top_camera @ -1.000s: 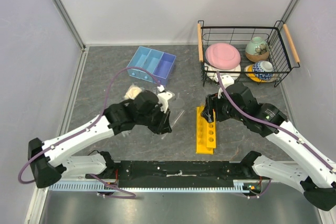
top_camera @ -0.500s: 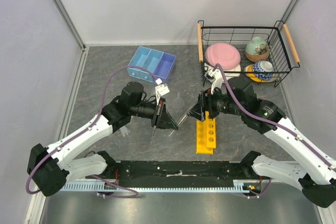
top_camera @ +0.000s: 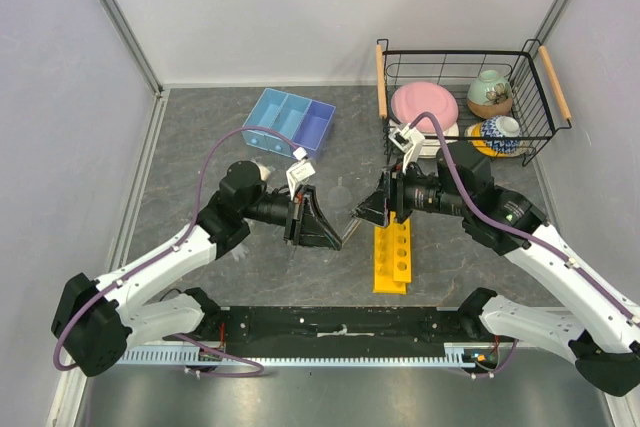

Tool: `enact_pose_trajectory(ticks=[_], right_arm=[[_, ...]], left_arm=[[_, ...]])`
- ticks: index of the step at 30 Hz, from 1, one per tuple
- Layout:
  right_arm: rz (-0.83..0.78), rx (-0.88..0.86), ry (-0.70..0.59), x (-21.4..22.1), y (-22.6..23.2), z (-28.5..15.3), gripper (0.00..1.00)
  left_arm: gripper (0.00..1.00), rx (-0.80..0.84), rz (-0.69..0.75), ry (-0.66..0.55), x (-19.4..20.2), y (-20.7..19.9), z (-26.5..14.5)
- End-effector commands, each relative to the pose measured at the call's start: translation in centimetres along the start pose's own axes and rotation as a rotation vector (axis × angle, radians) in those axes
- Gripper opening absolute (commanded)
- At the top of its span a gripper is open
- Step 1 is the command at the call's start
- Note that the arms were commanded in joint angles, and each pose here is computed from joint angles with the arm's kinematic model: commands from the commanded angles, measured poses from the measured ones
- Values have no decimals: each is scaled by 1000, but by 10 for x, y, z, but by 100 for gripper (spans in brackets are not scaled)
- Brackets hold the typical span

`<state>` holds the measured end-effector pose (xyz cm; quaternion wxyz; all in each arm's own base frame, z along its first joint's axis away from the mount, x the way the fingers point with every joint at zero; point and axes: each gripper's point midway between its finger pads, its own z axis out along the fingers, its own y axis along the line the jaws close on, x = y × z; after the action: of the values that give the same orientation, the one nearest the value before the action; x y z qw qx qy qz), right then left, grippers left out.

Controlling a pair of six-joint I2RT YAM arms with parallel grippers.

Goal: Organize the chemistry lab equipment

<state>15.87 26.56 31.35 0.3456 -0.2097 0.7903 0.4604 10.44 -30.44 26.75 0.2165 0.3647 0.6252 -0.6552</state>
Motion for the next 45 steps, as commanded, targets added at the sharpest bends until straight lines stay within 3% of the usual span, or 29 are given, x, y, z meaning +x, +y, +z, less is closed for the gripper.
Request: enact_pose_trajectory(ticks=[1,8,20,34,40,41,44,45], right_arm=[[-28,-86,-86,-28,30,-13,58],[-28,-118,-102,-32,41,-23,48],[-23,-142,-99,-30,46,-26,44],[-28,-135,-118,-35,47,-28,23],[-29,-97,-130,-39,42,-28,21],[-35,-86,-127,-38,40,-28,21],[-42,-41,-123,-39,32,-28,21],[-46,-14,-125,-41,29,-29,22]], left_arm=[[2,85,52,-33,-9,-18,-2],[2,102,48,-38,-9,-18,-1],[2,124,63,-42,-15,-19,0],[5,133,62,-40,-16,-23,-1],[37,112,48,-38,-16,-19,0],[56,103,41,-40,-15,-17,0],[90,26,10,-32,-17,-4,1],[92,0,30,-42,-28,-6,1]])
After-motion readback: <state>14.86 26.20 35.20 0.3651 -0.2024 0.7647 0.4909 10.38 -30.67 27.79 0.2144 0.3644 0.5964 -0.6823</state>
